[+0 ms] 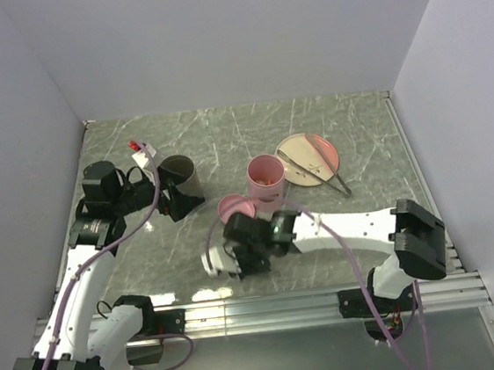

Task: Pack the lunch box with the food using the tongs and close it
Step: Pick up the box lid from the center of the board.

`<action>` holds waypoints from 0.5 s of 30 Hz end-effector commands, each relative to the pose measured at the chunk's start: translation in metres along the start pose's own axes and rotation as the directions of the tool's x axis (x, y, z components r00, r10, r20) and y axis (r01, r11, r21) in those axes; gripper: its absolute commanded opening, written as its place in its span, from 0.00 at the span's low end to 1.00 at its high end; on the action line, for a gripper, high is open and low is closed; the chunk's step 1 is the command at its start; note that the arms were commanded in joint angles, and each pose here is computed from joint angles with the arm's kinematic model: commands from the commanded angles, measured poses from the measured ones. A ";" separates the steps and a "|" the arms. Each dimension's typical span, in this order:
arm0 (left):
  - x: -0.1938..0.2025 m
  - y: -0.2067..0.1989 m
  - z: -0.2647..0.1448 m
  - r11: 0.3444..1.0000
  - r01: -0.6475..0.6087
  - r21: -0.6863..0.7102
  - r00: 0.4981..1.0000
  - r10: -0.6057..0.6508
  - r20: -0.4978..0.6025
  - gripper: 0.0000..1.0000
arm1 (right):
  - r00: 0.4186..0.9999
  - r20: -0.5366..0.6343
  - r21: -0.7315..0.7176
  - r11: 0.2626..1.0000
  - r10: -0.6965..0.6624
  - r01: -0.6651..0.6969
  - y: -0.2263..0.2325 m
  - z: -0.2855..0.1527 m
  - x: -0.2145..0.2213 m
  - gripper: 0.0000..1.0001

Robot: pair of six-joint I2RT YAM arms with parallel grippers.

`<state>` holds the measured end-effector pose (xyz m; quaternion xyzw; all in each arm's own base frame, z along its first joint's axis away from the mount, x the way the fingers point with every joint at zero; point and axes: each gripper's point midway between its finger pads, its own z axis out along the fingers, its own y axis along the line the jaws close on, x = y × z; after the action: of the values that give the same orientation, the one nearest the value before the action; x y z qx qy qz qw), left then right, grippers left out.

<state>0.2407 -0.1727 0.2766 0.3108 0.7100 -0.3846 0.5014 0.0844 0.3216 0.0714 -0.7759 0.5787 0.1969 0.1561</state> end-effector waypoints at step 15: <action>-0.156 -0.073 -0.047 0.984 -0.154 0.093 0.883 0.095 0.459 0.94 | 0.650 0.687 -0.217 0.945 0.325 -0.244 -0.079 -0.256 -0.129 0.00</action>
<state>0.2250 -0.1774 0.3987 0.2579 0.5986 -0.4535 0.6079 0.1814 0.3402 0.3036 -0.5848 0.6123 0.4312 0.3116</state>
